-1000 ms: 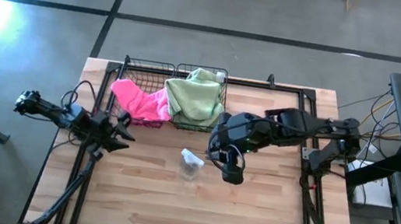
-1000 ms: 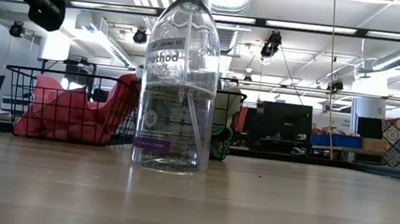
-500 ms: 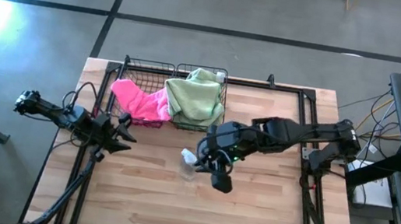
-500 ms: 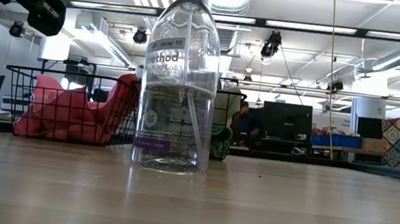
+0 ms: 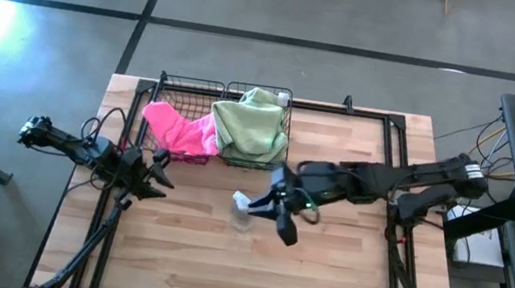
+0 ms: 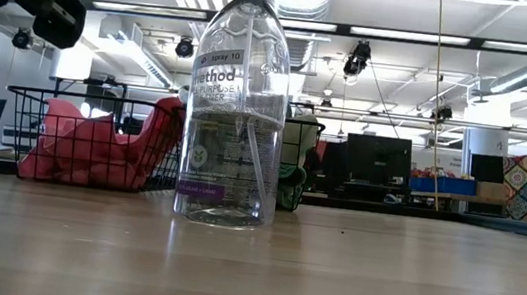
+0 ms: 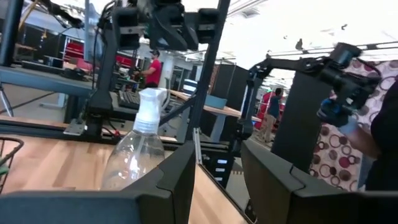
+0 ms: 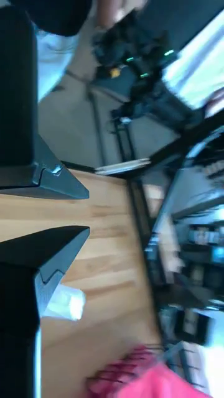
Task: Sort microfiber towel by color & place in baskets
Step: Return to Home Position
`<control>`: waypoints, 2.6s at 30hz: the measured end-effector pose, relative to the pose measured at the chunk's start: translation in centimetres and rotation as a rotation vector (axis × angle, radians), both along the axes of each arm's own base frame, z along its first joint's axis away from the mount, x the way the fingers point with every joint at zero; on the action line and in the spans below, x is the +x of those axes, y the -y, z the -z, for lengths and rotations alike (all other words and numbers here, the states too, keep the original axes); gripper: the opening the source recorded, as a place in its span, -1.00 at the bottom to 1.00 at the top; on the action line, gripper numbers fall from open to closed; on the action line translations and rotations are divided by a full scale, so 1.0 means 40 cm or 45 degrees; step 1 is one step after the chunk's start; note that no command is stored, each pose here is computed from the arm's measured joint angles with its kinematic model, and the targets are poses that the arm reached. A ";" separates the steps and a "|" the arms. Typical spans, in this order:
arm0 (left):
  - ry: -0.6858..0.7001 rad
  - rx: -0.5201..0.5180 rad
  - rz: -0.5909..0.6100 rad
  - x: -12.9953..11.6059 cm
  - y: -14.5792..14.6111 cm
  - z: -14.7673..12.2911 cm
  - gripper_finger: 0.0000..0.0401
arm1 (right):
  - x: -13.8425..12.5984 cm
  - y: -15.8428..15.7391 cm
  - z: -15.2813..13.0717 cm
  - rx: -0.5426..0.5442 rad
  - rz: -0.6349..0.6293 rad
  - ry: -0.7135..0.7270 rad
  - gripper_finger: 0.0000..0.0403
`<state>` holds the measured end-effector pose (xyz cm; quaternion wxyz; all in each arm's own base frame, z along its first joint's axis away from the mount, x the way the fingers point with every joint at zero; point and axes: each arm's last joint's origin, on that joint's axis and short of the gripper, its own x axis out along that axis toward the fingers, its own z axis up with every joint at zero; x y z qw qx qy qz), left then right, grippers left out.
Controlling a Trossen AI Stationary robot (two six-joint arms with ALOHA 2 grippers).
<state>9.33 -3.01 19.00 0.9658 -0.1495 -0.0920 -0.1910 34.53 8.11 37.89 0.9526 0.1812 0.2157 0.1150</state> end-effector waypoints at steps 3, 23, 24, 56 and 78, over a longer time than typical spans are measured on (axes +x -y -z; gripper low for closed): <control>-0.003 0.003 0.008 0.000 0.001 0.001 -0.42 | -0.034 0.002 0.000 0.017 0.022 0.125 -0.64; -0.029 0.049 -0.003 0.003 0.001 0.008 -0.42 | -0.265 0.038 0.122 -0.039 0.183 0.586 -0.64; -0.025 0.061 -0.006 0.003 0.001 0.008 -0.42 | -0.276 0.042 0.131 -0.039 0.190 0.591 -0.64; -0.045 0.147 -0.101 0.006 -0.002 0.016 -0.42 | -0.467 0.108 0.286 -0.073 0.377 0.607 -0.64; -0.061 0.152 -0.100 0.007 -0.002 0.020 -0.42 | -0.526 0.129 0.433 0.097 0.465 0.760 -0.64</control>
